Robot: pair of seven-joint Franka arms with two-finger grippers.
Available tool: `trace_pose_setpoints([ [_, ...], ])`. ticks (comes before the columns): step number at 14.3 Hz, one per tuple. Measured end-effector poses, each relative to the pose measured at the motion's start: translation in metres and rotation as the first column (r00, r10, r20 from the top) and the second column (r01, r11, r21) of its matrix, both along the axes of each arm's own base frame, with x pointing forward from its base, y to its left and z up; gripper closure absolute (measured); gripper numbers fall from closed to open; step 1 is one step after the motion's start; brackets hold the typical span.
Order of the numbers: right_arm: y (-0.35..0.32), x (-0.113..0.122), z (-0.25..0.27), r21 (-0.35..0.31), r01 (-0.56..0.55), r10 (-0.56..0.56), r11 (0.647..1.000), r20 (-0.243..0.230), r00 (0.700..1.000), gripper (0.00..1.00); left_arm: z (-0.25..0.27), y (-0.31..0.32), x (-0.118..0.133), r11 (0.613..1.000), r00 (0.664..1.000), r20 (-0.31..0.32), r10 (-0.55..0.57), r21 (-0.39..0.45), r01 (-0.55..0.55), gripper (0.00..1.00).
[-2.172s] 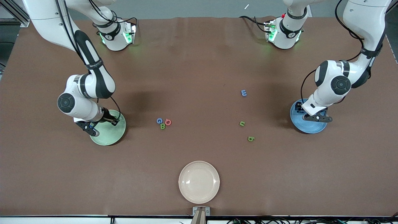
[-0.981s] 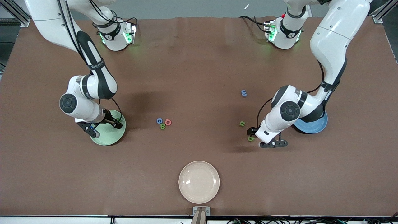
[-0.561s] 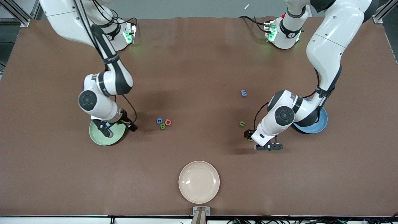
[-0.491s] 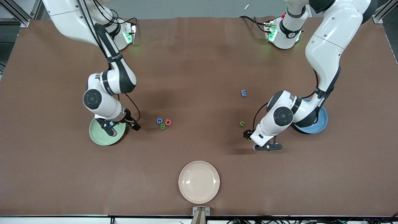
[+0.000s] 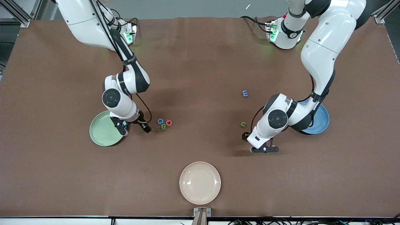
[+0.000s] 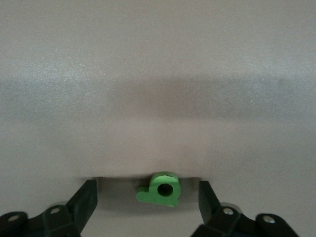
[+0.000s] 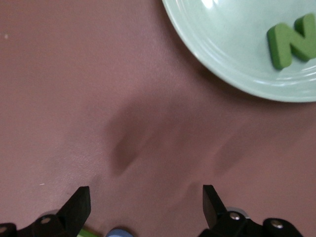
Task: Sort upper and lower case letters into plates
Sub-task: 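Grasp the green u with the left gripper while the right gripper reaches the letters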
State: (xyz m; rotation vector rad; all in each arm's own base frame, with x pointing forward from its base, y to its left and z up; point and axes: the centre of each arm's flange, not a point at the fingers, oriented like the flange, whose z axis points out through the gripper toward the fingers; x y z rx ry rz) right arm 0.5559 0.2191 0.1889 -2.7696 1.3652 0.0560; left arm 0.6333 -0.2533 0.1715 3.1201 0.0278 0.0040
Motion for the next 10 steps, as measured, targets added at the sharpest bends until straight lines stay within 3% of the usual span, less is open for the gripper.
trace_pose_setpoints([
  [2, 0.007, -0.002, -0.006, -0.002, 0.014, -0.014, 1.0, 0.004, 1.0, 0.0, 0.002, 0.001, 0.002, 1.0, 1.0, 0.003, 0.01, 0.002, -0.01, 0.33],
  [3, 0.012, -0.004, -0.007, -0.002, 0.019, -0.019, 1.0, 0.003, 1.0, 0.0, 0.002, 0.0, 0.002, 1.0, 1.0, 0.002, 0.015, 0.003, -0.015, 0.33],
  [5, 0.024, -0.007, -0.008, -0.002, 0.025, -0.025, 1.0, 0.003, 1.0, 0.0, 0.005, -0.002, 0.003, 1.0, 1.0, 0.006, 0.026, 0.003, -0.026, 0.49],
  [7, 0.037, -0.012, -0.007, -0.001, 0.03, -0.03, 1.0, 0.004, 1.0, 0.0, 0.005, -0.002, 0.004, 0.999, 0.999, 0.006, 0.036, 0.006, -0.036, 0.52],
  [8, 0.042, -0.015, -0.007, -0.001, 0.028, -0.028, 1.0, 0.003, 1.0, 0.0, 0.006, -0.001, 0.005, 0.999, 0.999, 0.006, 0.046, 0.007, -0.046, 0.64],
  [10, 0.047, -0.017, -0.008, -0.002, 0.028, -0.028, 1.0, 0.001, 1.0, 0.0, 0.007, -0.002, 0.005, 0.998, 0.998, 0.008, 0.069, 0.008, -0.069, 0.74],
])
